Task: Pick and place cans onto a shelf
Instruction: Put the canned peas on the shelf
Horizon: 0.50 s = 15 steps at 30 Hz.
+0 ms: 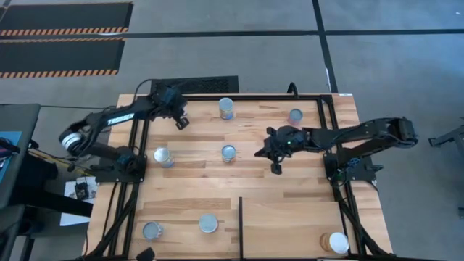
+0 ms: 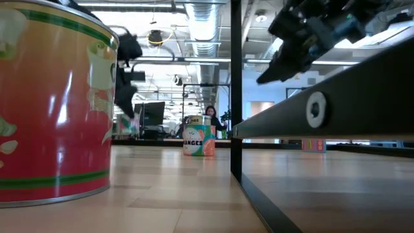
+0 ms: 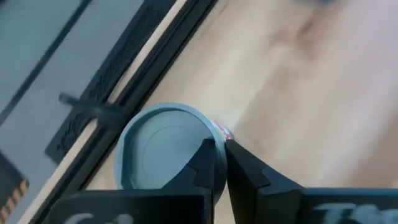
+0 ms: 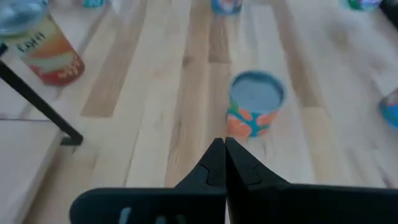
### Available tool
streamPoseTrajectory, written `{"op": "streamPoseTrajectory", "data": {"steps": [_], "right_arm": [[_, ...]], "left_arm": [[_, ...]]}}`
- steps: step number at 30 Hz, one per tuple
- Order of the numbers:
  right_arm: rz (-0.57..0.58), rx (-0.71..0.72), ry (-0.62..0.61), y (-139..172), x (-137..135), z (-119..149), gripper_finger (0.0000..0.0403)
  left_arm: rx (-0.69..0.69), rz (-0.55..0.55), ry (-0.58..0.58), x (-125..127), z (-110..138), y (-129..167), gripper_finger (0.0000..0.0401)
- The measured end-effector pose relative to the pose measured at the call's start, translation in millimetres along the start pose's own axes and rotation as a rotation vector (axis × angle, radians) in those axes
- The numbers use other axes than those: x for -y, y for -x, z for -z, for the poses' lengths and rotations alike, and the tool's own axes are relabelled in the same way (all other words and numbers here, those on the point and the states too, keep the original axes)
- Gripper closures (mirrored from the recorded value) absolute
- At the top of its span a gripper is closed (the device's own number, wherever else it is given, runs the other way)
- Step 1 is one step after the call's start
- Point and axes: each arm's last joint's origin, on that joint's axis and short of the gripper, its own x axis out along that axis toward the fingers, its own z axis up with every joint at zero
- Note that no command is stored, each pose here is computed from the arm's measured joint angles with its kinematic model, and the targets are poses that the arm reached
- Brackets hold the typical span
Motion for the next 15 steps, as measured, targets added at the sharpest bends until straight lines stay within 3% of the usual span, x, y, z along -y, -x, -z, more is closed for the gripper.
{"op": "streamPoseTrajectory", "data": {"steps": [9, 15], "right_arm": [[0.057, 0.243, -0.101, 39, 3, 41, 0.0398], [0.092, 0.333, -0.132, 51, 1, 48, 0.0398]], "left_arm": [[0.323, 0.204, -0.13, 59, -46, 77, 0.0399], [0.404, 0.282, -0.228, 93, -93, 90, 0.04]]}}
